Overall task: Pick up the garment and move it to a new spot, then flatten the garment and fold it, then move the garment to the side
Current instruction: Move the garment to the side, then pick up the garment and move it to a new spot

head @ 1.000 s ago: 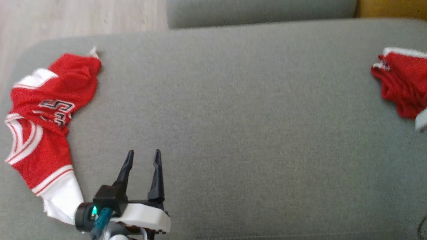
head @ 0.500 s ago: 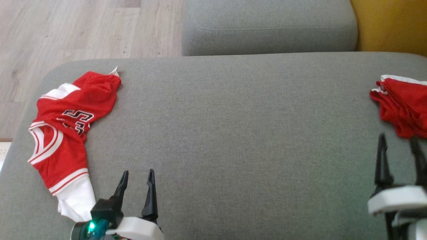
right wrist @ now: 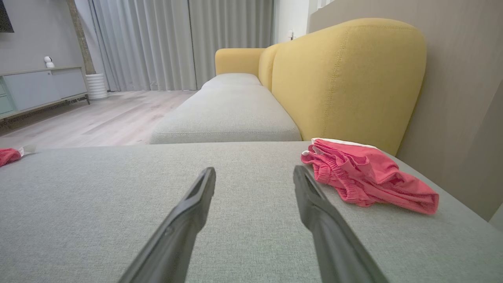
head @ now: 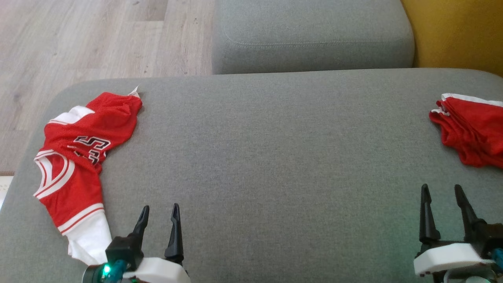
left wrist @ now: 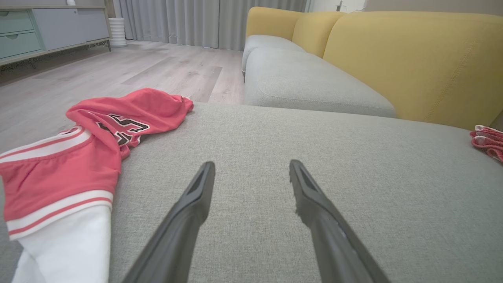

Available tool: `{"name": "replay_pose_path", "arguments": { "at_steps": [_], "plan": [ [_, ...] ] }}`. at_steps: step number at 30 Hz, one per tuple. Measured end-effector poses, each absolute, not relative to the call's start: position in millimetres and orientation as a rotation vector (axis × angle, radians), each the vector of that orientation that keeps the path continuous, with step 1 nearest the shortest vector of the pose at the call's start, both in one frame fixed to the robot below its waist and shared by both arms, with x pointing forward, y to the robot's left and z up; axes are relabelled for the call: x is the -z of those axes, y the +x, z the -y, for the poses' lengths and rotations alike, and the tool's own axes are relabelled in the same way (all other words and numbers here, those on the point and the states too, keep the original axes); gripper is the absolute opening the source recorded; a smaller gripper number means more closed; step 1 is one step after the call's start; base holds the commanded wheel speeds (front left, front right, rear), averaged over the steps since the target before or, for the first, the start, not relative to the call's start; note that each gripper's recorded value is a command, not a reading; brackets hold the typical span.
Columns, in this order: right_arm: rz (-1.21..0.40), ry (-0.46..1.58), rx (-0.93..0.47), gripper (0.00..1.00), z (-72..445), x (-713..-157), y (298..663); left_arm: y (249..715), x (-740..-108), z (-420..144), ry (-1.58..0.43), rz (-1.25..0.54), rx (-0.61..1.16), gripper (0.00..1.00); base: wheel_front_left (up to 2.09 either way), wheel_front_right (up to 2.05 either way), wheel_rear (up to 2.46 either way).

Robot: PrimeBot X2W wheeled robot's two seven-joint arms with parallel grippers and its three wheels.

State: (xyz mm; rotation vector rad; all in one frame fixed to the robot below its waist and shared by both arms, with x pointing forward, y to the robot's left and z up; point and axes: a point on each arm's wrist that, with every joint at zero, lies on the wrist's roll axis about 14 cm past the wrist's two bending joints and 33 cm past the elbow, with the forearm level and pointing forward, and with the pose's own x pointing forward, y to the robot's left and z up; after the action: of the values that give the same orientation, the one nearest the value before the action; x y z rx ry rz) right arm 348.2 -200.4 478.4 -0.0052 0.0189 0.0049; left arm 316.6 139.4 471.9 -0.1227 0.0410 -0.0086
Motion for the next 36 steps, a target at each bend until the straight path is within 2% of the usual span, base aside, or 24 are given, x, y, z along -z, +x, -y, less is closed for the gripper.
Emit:
{"name": "replay_pose_path", "arguments": {
  "at_steps": [27, 36],
  "plan": [
    [-0.027, 0.026, -0.056, 1.0, 182.0, -474.0, 354.1, 315.1, -469.1, -148.5, -0.118, -0.048, -0.015, 1.0, 0.0, 0.0, 0.0],
    [-0.033, 0.031, -0.158, 1.0, 148.0, -473.4, 367.2, 305.7, -475.7, -171.6, -0.123, -0.02, -0.095, 1.0, 0.0, 0.0, 0.0]
  ]
}}
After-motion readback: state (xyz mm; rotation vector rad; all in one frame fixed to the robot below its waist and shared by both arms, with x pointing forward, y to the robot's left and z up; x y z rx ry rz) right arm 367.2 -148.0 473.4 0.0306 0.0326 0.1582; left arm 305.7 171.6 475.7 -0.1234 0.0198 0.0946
